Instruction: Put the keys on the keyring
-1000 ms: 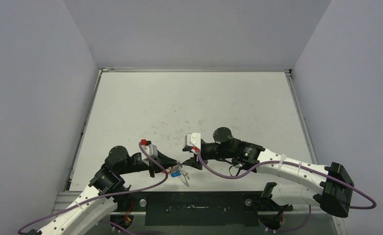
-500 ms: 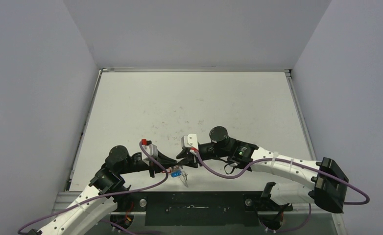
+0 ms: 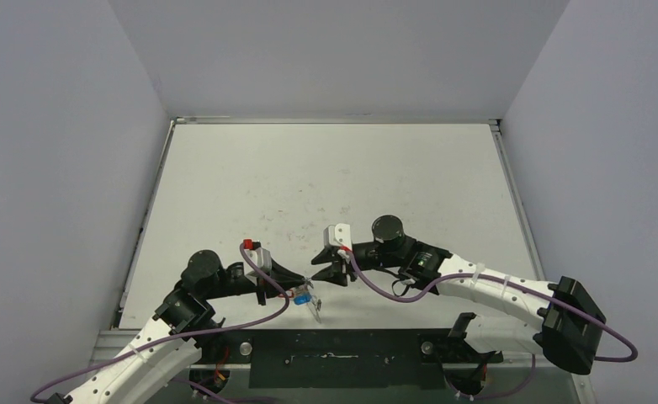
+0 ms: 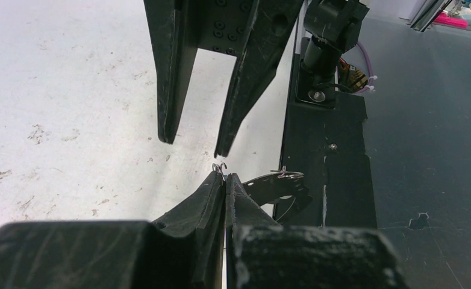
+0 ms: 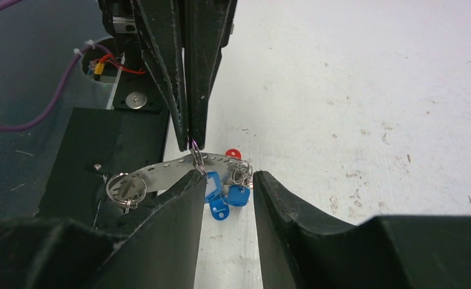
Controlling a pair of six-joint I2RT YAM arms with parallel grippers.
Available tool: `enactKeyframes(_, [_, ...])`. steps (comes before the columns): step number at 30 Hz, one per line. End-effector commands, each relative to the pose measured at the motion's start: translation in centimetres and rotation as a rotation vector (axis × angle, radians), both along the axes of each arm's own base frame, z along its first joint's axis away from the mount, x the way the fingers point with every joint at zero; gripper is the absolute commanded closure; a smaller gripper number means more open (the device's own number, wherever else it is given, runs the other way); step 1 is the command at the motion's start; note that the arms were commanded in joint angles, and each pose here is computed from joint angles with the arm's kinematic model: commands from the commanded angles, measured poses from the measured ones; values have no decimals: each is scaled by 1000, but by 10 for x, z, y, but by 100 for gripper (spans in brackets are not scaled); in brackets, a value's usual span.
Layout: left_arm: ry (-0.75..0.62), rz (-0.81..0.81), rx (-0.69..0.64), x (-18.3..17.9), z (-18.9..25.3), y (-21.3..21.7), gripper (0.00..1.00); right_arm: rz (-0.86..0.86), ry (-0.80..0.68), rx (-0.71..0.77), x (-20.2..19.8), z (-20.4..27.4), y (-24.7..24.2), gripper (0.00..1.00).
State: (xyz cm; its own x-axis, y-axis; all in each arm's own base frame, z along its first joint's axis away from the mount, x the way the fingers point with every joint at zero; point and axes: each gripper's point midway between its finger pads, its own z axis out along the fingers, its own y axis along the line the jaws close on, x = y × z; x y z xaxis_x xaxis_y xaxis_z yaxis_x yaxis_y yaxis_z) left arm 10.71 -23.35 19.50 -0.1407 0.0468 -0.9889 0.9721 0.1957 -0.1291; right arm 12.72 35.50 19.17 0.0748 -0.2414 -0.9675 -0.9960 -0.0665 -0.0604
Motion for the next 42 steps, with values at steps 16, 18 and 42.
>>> enactKeyframes(16, [-96, -15, -77, 0, 33, -2, 100, 142, 20, 126, -17, 23, 15, 62])
enactKeyframes(18, [-97, -16, -78, 0, 34, -3, 100, 143, 23, 122, -17, 21, 16, 63])
enactKeyframes(42, [-115, 61, -70, 9, 40, 4, 77, 24, 30, -52, -8, 15, 0, 100])
